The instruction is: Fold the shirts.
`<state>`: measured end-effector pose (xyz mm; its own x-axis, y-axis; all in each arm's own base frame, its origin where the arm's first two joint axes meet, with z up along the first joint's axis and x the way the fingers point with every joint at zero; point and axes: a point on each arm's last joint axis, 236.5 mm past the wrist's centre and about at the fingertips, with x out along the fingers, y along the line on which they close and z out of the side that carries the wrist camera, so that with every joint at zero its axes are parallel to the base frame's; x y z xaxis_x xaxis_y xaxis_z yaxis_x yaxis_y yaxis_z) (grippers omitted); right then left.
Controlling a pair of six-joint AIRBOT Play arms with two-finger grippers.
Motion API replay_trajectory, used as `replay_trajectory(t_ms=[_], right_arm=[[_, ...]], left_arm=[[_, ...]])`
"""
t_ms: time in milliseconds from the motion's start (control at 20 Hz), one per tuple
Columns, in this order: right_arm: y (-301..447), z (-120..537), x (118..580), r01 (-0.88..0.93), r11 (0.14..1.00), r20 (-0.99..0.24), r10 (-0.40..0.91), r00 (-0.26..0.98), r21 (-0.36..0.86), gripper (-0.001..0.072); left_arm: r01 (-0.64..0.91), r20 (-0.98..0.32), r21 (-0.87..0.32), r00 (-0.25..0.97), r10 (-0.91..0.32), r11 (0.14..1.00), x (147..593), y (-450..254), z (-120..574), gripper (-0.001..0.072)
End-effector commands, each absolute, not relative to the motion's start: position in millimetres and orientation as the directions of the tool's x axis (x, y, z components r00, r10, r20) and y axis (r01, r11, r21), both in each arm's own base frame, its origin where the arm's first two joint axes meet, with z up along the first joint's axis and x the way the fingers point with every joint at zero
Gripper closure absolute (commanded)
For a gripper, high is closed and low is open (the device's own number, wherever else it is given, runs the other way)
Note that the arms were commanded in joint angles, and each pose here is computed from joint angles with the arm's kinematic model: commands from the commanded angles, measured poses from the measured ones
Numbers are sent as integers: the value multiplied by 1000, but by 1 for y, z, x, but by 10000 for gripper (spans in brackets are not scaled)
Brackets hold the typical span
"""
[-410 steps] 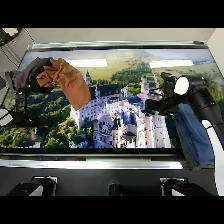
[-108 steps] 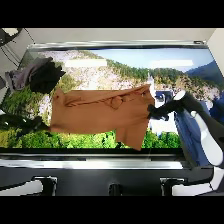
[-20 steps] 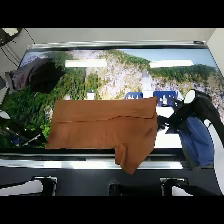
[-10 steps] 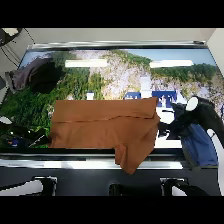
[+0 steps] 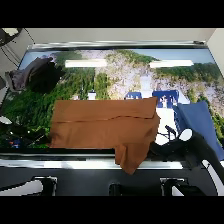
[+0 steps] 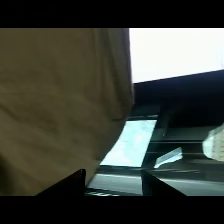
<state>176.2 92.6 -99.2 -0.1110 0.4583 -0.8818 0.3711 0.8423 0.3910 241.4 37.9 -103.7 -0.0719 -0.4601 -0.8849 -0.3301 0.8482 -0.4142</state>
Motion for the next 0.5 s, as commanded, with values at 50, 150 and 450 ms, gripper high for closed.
replay_trajectory(t_ms=[50, 150, 450], right_arm=[[112, -106, 193, 430, 760, -844, 536, 8, 487, 305], [112, -111, 191, 444, 758, -843, 538, -10, 478, 388], [105, -88, 230, 333, 793, -854, 514, 85, 510, 670]], left_arm=[[-326, -877, -427, -77, -473, 844, 240, 35, -100, 682], [-326, -877, -427, -77, -473, 844, 240, 35, -100, 682], [-248, -882, -461, 27, -470, 852, 268, 38, -77, 686]])
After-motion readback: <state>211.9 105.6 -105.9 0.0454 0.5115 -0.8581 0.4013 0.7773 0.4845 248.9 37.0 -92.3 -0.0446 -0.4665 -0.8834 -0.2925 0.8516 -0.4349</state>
